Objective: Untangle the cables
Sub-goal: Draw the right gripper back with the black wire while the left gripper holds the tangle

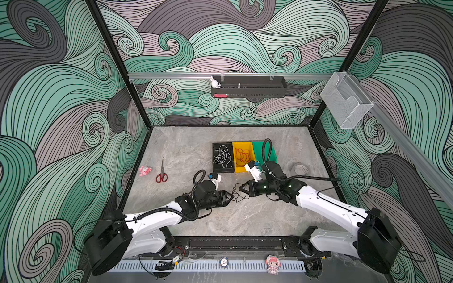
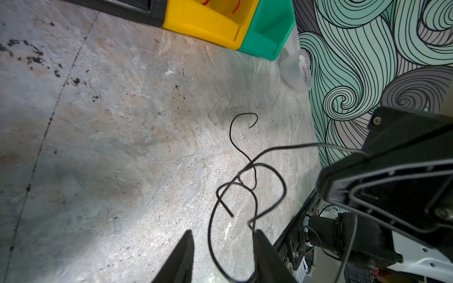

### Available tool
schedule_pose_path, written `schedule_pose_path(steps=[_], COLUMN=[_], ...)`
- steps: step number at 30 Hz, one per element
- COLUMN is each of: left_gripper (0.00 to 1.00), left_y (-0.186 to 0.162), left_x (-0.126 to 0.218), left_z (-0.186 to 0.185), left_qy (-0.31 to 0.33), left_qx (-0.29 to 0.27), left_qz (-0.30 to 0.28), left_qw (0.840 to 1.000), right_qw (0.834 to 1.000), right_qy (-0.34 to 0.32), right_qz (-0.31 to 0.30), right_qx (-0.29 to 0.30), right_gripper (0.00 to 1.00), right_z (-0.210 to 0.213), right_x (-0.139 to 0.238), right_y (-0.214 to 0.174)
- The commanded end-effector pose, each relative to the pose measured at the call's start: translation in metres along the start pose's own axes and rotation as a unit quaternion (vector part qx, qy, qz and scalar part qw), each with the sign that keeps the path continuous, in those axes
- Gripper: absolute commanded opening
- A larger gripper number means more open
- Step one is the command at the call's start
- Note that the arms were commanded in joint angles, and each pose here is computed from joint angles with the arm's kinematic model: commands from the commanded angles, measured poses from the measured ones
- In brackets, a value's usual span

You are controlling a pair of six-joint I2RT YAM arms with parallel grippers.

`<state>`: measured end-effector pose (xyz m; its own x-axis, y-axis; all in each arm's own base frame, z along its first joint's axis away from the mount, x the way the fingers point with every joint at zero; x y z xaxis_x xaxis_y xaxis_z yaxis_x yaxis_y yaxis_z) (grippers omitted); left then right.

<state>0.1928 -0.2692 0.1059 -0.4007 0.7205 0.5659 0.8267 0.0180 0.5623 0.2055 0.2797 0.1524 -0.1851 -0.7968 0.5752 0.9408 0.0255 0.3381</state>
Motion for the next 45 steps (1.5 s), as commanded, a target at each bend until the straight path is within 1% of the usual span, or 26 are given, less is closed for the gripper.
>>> schedule_pose_path(steps=[1,4,5,6,7,9,12,17,24,27,31,33,36,39,40,41,45], left_gripper=[0.33,0.18,0.11,0.04,0.0,0.0,0.0,0.0,0.0,0.0,0.0,0.0,0.0,0.0,0.0,0.0,0.0], left_y=[0.012,0.01,0.011,0.01,0.01,0.012,0.014,0.017,0.016,0.015,0.02,0.024,0.03,0.034,0.035,0.035,0.036], left_x=[-0.006,-0.007,-0.006,-0.004,-0.002,0.005,0.015,0.028,0.033,0.037,0.044,0.048,0.05,0.049,0.048,0.046,0.042], left_z=[-0.017,-0.016,-0.015,-0.013,-0.011,-0.002,0.008,0.021,0.028,0.031,0.032,0.029,0.022,0.015,0.013,0.012,0.01], left_qy=[-0.024,-0.02,-0.017,-0.011,-0.002,0.029,0.059,0.091,0.105,0.112,0.117,0.111,0.097,0.086,0.084,0.084,0.085], left_qx=[0.004,0.003,0.001,-0.002,-0.004,-0.001,0.003,0.02,0.023,0.021,0.017,0.013,0.004,-0.007,-0.01,-0.013,-0.021], left_qz=[-0.017,-0.012,-0.013,-0.012,-0.012,-0.015,-0.031,-0.057,-0.065,-0.066,-0.083,-0.094,-0.106,-0.105,-0.102,-0.098,-0.093], left_qw=[1.0,1.0,1.0,1.0,1.0,0.999,0.998,0.994,0.992,0.991,0.99,0.989,0.99,0.991,0.991,0.991,0.992], right_qw=[1.0,1.0,1.0,1.0,0.999,0.997,0.992,0.987,0.978,0.974,0.968,0.972,0.983,0.988,0.989,0.99,0.992], right_qy=[0.004,-0.003,-0.009,-0.019,-0.035,-0.07,-0.112,-0.141,-0.168,-0.186,-0.213,-0.205,-0.16,-0.125,-0.118,-0.113,-0.09], right_qz=[-0.001,0.001,0.0,-0.002,-0.006,-0.023,-0.044,-0.077,-0.124,-0.129,-0.126,-0.11,-0.073,-0.05,-0.047,-0.043,-0.032], right_qx=[0.001,0.002,0.005,0.007,0.009,0.018,0.029,0.022,0.008,0.017,0.033,0.043,0.06,0.069,0.07,0.073,0.082], right_gripper=[0.02,0.02,0.02,0.02,0.02,0.02,0.02,0.01,0.01,0.02,0.04,0.05,0.07,0.11,0.13,0.19,0.27], right_z=[0.002,-0.002,-0.004,-0.007,-0.012,-0.022,-0.034,-0.046,-0.062,-0.066,-0.072,-0.068,-0.05,-0.036,-0.034,-0.033,-0.027], right_x=[-0.004,-0.005,-0.004,-0.003,-0.001,0.005,0.016,0.028,0.045,0.052,0.055,0.05,0.038,0.028,0.026,0.023,0.017], right_y=[0.0,-0.002,-0.002,-0.002,-0.002,0.001,0.004,0.004,0.002,0.003,0.005,0.005,0.003,0.003,0.003,0.003,0.001])
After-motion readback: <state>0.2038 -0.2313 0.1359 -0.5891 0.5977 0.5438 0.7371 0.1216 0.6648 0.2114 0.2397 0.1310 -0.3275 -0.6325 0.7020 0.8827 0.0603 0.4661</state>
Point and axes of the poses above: each gripper's point midway between its finger pads, its own x axis back along the fingers, its own z axis along the line the jaws close on, y = z × x, the point moved 1 cm from there along x, back along the fingers, and after that the axes turned 12 degrees about -x, right-handed, at the moved point
